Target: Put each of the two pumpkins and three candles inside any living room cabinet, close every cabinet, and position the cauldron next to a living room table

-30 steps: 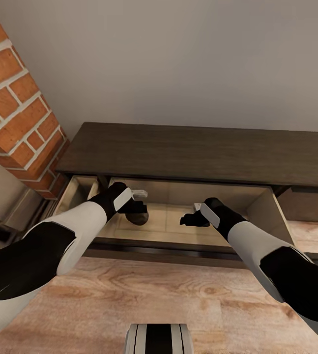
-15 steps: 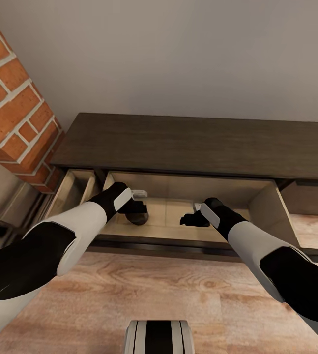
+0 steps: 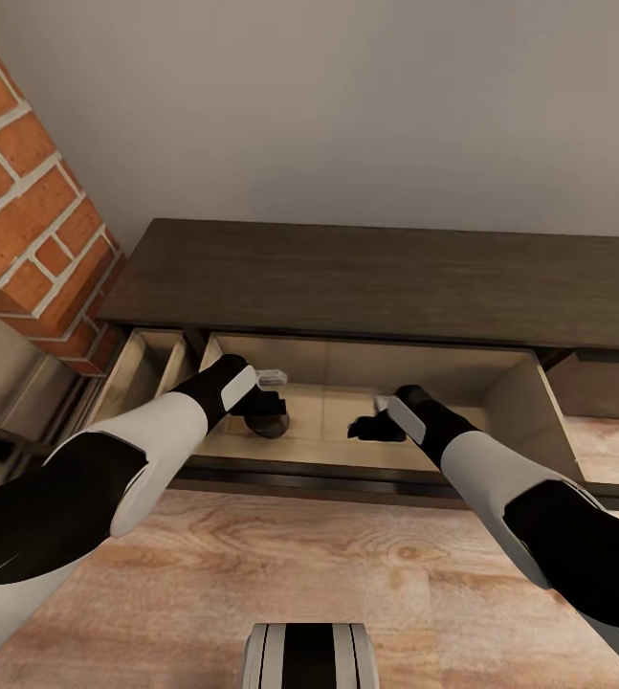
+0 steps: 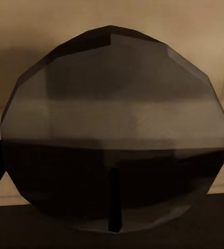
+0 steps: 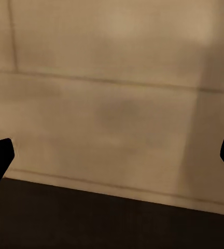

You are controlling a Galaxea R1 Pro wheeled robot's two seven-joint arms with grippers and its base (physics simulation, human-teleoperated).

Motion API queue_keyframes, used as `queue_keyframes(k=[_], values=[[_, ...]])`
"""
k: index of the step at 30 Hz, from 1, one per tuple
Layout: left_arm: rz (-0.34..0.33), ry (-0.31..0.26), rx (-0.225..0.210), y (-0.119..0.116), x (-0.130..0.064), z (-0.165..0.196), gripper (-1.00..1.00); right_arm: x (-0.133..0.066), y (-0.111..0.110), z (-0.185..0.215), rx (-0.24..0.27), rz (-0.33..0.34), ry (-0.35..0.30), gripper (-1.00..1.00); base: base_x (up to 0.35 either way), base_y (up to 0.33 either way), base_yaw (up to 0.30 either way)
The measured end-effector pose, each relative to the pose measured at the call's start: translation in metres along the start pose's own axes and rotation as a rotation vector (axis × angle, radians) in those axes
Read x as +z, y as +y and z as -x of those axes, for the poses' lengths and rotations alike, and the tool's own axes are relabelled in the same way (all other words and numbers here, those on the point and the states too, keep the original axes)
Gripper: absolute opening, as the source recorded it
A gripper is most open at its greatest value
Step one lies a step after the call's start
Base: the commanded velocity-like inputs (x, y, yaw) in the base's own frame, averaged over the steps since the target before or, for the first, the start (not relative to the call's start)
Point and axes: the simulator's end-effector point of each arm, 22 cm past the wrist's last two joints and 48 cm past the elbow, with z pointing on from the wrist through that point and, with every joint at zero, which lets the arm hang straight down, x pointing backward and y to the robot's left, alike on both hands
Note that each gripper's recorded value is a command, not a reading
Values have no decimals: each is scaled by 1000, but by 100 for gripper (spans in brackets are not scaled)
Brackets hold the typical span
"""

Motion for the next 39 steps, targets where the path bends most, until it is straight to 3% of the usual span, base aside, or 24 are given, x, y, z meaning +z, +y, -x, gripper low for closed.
queue_keyframes(k=[4, 9, 14, 29, 39], values=[[0, 0, 0, 0, 0, 0, -100, 3, 20, -5, -11, 22, 9, 100, 0, 0, 0], [0, -1, 0, 0, 0, 0, -100, 6, 26, -12, -14, 29, 19, 100, 34, 0, 0], [-21, -54, -2, -3, -17, 30, -100, -4, 41, 5, -38, 46, -9, 100, 0, 0, 0], [-16, -68, -12, 8, -21, 38, -100, 23, 30, -53, -15, 36, 78, 100, 0, 0, 0], [-15, -67, -13, 8, -21, 37, -100, 16, 36, -36, -18, 51, 40, 100, 0, 0, 0]])
